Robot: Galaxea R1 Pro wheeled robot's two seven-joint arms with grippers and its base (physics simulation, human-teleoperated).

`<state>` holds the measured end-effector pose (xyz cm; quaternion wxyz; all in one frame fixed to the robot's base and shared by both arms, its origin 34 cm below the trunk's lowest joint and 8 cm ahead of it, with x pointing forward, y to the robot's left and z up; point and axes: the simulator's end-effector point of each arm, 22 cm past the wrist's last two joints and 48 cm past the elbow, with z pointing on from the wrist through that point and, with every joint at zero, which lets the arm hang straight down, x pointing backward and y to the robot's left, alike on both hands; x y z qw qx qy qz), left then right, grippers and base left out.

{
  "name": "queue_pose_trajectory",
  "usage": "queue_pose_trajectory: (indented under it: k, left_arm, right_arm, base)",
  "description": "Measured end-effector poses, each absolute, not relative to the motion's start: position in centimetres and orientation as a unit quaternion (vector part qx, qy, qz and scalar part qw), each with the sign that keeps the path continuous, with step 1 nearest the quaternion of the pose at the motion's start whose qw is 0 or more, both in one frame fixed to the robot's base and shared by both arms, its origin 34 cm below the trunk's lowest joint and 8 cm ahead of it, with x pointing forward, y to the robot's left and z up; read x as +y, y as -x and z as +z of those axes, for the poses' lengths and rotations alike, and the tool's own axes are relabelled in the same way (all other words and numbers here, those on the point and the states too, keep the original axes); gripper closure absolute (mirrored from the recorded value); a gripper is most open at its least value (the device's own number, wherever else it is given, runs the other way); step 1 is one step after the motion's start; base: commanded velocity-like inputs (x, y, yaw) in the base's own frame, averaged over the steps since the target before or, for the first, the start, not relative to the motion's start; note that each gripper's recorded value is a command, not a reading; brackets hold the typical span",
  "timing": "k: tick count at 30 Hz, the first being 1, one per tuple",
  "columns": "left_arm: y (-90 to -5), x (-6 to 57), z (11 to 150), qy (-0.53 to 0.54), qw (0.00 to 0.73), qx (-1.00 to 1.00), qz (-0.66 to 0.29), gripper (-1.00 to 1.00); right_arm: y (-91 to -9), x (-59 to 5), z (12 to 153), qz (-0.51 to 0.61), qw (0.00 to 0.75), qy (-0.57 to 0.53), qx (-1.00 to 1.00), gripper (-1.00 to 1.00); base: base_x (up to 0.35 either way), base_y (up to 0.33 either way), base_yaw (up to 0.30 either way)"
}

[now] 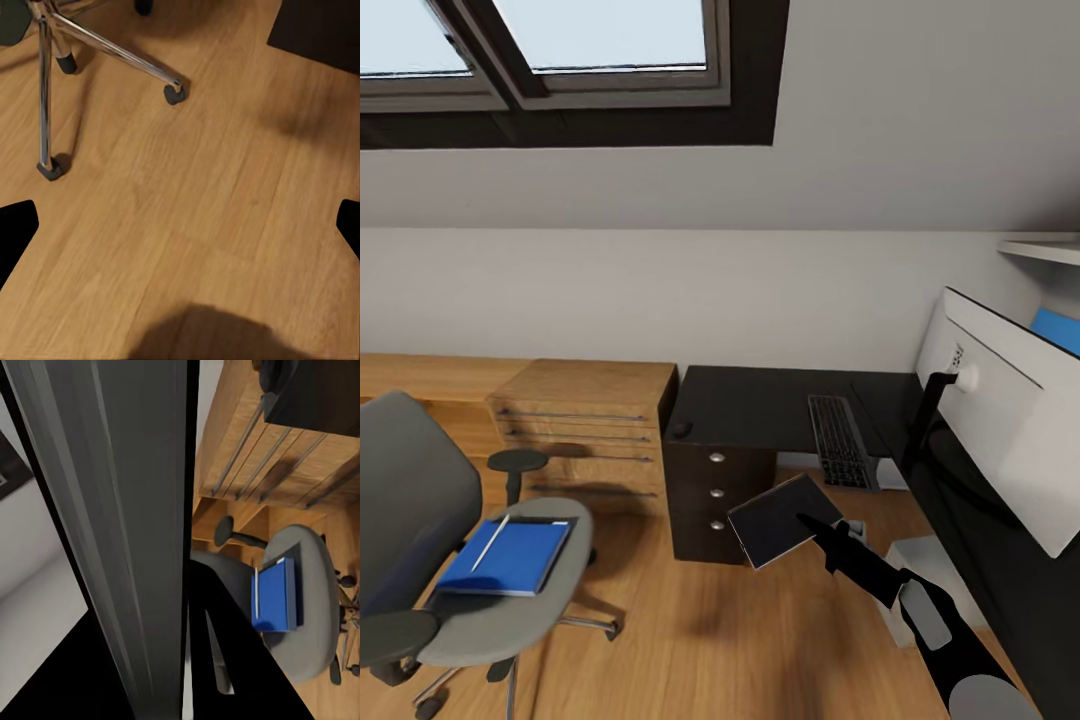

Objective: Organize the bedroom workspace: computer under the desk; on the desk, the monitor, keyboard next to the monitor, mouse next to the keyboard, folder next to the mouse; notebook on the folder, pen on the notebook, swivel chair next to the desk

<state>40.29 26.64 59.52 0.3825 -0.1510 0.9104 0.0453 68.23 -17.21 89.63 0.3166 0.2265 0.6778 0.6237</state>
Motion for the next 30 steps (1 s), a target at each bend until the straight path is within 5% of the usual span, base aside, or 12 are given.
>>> queue_pose_trajectory:
  k: [13,30]
  left_arm:
    - [-40.29,26.56,59.51,0.151,0.382,0.91,0.045,-1.0]
    - [-40.32,26.51,59.54,0.15,0.383,0.91,0.044,-1.0]
  right_arm:
    - [-68.26,-17.28,89.72,0.625,0.318,-0.227,0.676,1.0]
    - [-68.26,-17.3,89.72,0.624,0.318,-0.226,0.677,1.0]
  base:
    - [0.127,0.001,0.0]
    - [0.278,0.0,0.0]
